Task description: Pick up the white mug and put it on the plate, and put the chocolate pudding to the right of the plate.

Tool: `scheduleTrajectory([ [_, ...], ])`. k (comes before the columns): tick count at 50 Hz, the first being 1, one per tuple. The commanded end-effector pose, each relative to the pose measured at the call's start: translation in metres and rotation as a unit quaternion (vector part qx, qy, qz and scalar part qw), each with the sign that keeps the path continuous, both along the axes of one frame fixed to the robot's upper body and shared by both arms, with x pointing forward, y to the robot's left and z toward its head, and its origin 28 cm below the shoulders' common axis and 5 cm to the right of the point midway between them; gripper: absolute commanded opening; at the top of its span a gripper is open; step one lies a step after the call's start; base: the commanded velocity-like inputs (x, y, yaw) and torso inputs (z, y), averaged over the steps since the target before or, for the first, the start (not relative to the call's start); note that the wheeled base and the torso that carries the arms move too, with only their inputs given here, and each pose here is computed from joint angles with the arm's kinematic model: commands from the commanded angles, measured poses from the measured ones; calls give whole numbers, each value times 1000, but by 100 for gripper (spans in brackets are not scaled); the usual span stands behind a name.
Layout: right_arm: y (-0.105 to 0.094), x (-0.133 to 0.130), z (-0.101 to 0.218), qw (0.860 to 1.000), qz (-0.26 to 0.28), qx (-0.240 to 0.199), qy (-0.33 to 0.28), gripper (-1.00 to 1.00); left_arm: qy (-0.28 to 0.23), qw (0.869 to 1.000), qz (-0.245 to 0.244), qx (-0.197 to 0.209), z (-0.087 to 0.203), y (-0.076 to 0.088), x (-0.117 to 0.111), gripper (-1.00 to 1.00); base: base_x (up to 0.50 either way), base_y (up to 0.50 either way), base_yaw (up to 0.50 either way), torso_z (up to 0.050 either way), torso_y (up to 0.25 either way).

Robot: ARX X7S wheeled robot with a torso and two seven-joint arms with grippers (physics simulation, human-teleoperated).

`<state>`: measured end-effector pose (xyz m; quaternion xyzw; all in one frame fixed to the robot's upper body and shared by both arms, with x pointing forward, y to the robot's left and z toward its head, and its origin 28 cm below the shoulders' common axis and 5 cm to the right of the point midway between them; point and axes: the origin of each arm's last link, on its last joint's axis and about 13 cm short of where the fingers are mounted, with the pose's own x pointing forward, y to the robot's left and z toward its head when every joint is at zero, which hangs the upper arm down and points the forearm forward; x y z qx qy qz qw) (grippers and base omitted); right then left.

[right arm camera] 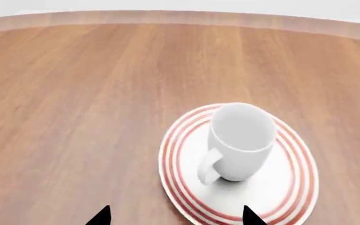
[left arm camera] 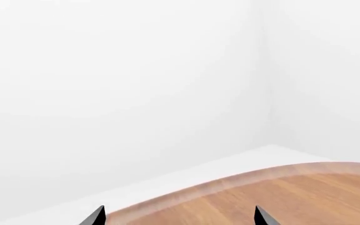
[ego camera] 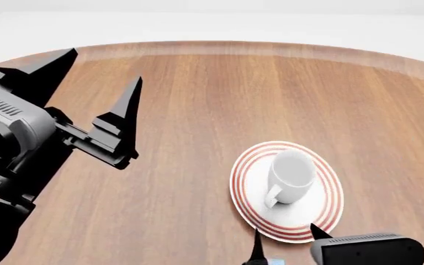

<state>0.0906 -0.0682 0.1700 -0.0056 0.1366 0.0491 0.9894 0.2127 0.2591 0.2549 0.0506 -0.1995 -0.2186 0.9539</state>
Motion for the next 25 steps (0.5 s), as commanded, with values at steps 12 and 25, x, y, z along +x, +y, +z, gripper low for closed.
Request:
scheduleTrajectory([
  [12, 6, -5, -9, 996, -1, 23, 81, 100, -6, 1000, -18, -7, 0, -3, 1, 100, 0, 0, 0, 0, 0],
  [25, 6, -4, -19, 994, 1, 22, 106, 100, -3, 1000, -18, -9, -3, -3, 2, 100, 0, 0, 0, 0, 0],
])
